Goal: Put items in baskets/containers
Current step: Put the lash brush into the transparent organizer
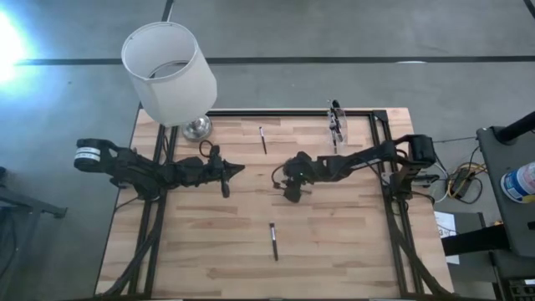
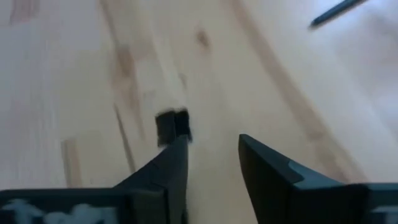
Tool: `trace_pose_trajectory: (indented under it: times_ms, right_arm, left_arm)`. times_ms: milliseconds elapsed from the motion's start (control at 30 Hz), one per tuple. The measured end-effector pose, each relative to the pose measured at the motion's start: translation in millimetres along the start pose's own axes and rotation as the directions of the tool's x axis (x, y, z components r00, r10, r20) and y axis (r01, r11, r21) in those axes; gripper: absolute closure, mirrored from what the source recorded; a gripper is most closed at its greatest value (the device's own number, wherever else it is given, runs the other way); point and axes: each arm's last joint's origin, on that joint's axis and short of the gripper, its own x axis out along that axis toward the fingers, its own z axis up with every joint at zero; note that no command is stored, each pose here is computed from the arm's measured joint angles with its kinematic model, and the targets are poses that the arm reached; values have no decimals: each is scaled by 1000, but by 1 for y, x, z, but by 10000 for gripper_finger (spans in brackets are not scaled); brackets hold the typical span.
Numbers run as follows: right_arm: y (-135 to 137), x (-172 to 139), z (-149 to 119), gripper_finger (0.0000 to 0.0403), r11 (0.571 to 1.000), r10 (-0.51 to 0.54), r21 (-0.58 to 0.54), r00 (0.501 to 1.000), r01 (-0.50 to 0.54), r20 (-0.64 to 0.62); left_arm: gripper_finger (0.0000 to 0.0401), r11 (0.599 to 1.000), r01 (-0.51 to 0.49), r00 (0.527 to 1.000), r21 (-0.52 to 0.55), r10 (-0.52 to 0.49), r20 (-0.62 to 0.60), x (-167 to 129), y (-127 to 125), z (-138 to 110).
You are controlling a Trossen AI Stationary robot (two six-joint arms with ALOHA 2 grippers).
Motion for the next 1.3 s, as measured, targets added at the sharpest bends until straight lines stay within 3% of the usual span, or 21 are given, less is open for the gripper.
trace_pose_trajectory:
  times_ms: [233,500,667,933,1100,1300]
  right_arm:
    - [8,9,-2,238,994,0,-112,992,-15,-128]
    - [17,27,5,278,968,17,-245,988,-55,-156]
    - [20,31,13,304,963,5,-264,978,-61,-208]
    - [26,26,38,289,938,11,-340,986,-69,-168]
    - [28,33,32,286,915,91,-366,972,-168,-218]
    - [29,46,25,301,887,103,-415,962,-204,-254]
  left_arm:
    - [401,999,9,1000,-31,-9,-2,0,0,0]
    - [401,998,30,1000,-52,-30,-2,0,-1,0]
    - [401,998,28,1000,-52,-29,-1,0,-1,0]
    - [401,998,28,1000,-52,-28,0,0,-1,1]
    - [401,998,28,1000,-52,-28,0,0,-1,1]
    - [401,998,27,1000,-52,-28,0,0,-1,1]
